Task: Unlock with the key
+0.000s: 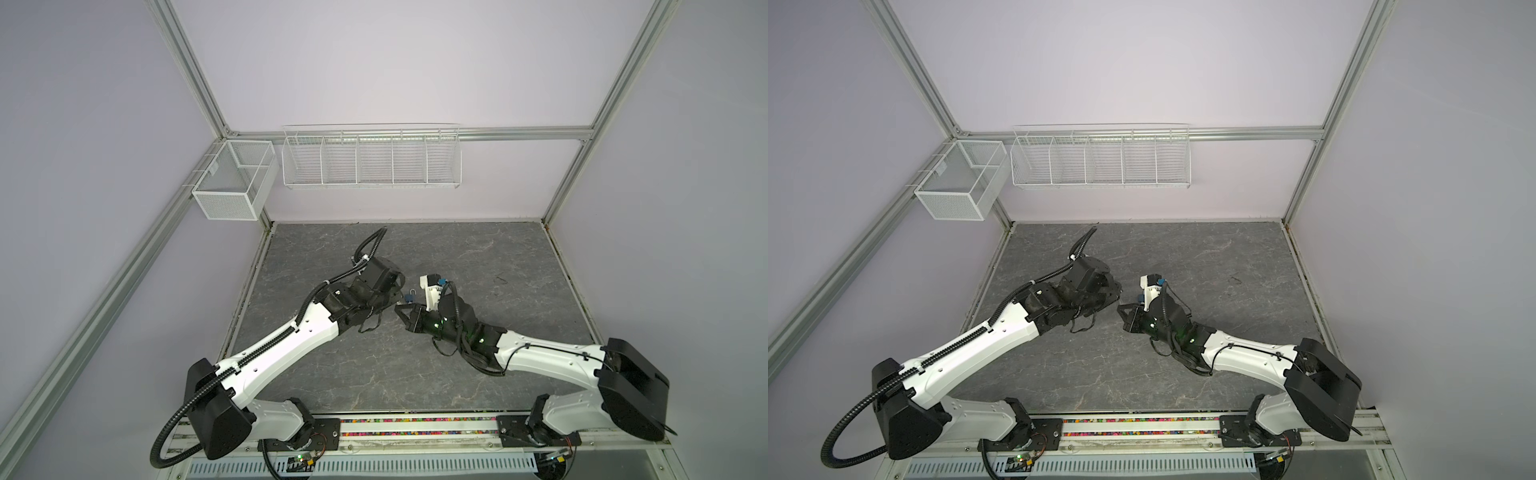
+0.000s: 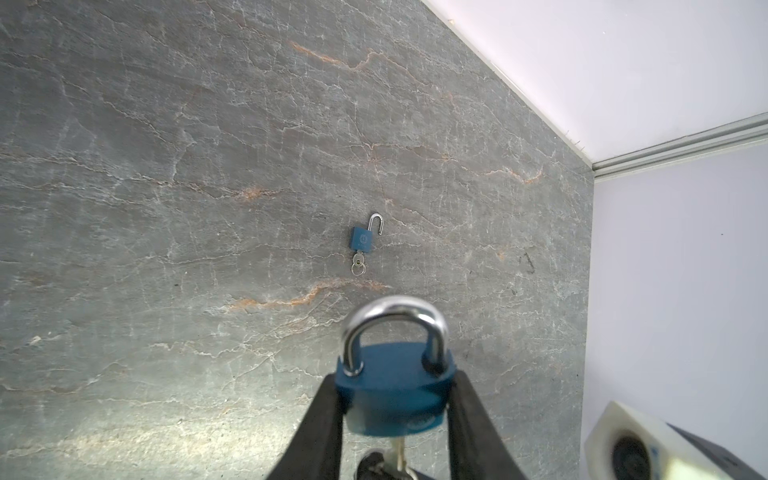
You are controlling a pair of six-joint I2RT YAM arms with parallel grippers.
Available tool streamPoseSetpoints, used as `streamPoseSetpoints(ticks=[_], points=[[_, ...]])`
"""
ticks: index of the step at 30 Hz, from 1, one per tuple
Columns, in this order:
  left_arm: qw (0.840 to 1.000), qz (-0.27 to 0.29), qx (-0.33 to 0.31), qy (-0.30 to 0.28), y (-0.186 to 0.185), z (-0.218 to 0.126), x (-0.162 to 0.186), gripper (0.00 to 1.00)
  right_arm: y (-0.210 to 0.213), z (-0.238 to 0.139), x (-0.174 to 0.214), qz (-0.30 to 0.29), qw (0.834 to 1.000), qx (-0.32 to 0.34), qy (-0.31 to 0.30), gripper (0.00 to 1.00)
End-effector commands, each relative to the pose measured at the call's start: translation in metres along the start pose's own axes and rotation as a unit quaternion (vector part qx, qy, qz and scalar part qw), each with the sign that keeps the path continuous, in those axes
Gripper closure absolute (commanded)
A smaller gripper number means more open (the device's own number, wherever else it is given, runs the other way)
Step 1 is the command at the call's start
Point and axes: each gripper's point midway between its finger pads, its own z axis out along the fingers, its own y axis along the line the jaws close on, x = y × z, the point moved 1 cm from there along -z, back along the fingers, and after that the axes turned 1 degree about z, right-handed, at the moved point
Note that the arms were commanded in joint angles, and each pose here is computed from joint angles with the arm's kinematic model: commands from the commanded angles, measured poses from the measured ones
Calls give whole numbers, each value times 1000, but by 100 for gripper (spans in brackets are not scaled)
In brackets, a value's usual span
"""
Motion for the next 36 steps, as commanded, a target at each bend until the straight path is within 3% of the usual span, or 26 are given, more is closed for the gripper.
streamPoseSetpoints(ticks=[1,12,36], points=[[1000,-14,16,-2,-2,-5,-2,100,9,0,-9,-4,1000,-7,-20,94],[998,-39,36,15,0,-1,1,100,6,-6,-17,-8,999,15,-35,94],[998,-37,33,26,4,2,6,100,44,-2,-19,-51,997,-52,-9,94]])
